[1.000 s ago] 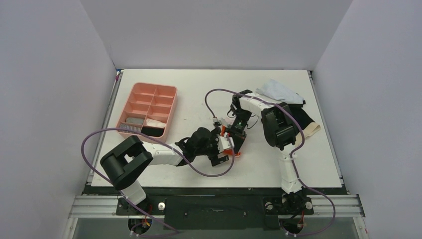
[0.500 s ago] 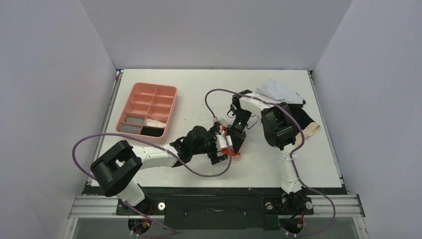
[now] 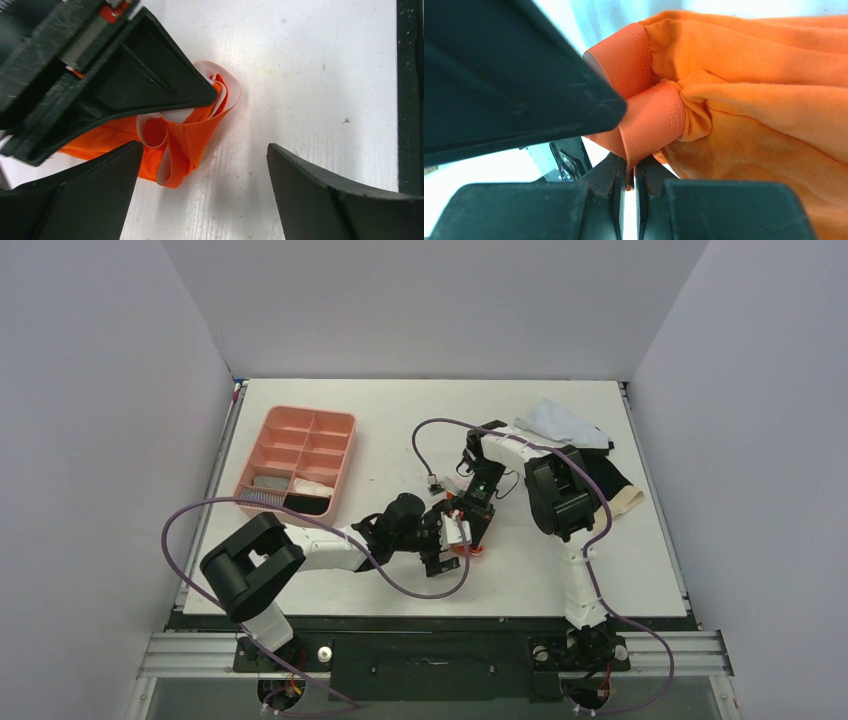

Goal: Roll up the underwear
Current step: Roll the underwear to the center of the board.

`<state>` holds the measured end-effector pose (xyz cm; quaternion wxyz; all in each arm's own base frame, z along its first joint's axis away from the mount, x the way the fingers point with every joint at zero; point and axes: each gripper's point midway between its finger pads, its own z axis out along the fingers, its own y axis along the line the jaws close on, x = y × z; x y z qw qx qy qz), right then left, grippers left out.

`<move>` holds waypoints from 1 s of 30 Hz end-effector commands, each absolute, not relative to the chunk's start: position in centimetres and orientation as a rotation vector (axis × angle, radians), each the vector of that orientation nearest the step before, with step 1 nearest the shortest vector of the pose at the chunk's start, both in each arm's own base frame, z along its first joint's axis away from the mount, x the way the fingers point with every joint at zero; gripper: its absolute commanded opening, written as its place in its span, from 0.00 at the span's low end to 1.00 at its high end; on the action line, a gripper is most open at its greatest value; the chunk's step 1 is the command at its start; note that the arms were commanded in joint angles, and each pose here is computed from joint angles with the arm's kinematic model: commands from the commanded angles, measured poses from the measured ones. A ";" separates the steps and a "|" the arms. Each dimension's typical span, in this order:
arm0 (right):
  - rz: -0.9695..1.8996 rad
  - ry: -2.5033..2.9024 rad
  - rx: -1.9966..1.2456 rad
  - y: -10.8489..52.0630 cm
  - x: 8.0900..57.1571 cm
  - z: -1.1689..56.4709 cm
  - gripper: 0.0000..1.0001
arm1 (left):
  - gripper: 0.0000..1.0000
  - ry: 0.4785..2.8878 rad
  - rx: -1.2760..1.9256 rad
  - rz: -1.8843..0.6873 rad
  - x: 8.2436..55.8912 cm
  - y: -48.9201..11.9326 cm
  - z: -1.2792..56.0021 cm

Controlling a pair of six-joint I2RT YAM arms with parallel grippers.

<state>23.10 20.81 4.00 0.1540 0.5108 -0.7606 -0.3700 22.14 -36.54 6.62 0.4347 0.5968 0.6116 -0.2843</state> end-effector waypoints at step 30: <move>-1.110 -2.239 1.477 21.7 24.4 3.9 0.00 | 0.10 1.743 1.289 -0.919 23.0 -37.5 3.5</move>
